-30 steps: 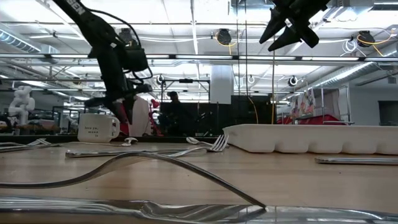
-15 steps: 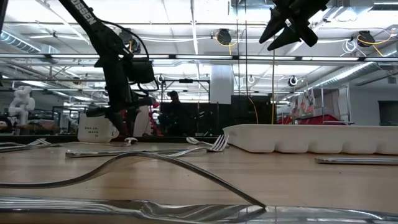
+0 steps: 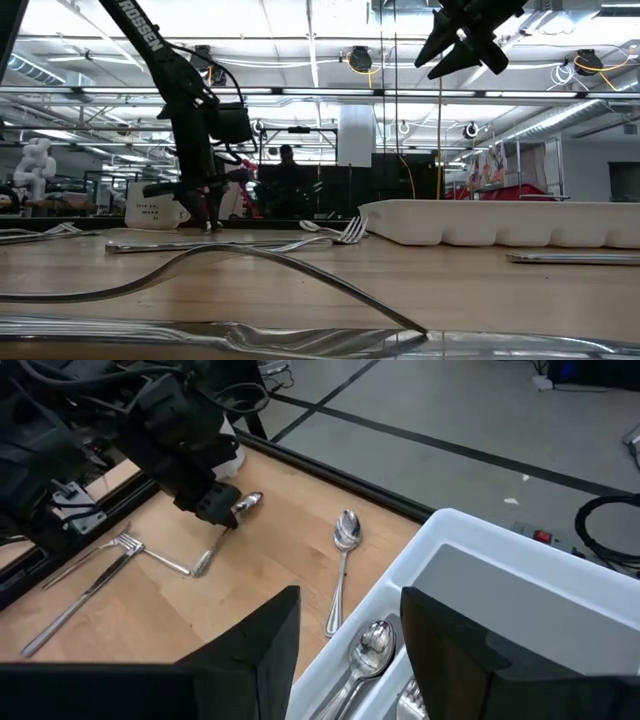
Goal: Sort silverware
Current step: Put the silver spoon into the silverware tray
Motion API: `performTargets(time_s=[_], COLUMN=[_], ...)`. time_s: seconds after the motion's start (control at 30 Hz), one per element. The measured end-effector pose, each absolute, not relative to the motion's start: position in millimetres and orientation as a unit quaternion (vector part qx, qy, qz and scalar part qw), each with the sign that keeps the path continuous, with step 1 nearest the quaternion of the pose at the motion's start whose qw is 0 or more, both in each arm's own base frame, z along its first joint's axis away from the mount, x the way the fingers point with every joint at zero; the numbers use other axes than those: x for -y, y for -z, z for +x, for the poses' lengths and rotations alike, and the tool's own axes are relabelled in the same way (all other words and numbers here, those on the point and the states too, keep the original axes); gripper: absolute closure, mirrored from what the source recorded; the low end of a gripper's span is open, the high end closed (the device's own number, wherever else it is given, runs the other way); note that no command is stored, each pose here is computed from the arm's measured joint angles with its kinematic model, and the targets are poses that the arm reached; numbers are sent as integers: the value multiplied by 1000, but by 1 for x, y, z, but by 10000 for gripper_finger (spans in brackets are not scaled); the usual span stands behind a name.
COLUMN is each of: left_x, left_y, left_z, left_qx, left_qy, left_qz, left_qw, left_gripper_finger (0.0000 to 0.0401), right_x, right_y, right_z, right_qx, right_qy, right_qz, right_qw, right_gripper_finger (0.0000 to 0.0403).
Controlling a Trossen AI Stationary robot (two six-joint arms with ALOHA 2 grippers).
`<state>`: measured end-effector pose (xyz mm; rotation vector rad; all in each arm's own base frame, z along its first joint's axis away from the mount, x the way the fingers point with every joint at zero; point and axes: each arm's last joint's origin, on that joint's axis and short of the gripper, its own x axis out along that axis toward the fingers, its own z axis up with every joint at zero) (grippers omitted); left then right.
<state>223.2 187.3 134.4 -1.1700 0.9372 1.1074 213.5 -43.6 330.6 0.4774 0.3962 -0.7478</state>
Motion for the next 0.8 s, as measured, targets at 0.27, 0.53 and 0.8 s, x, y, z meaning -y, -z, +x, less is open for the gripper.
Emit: performTargets(time_s=[0.27,0.53,0.8], left_x=[-189,-186,-177], left_y=[-130,-131,-160], left_z=[224,227,242], left_qx=[-390,-395,-357], left_qy=[-505,-494,-429], left_qz=[-506,-496,-511], left_qw=[581,595,654], left_gripper_finger=[362,398,399], right_x=[44,44,44], right_y=[-330,-330,-330], right_z=[213,213,213], right_qx=[-186,-189,-218], right_qy=[361,361,349], right_qz=[242,235,161], right_qw=[881,882,897], right_gripper_finger=[238,238,238])
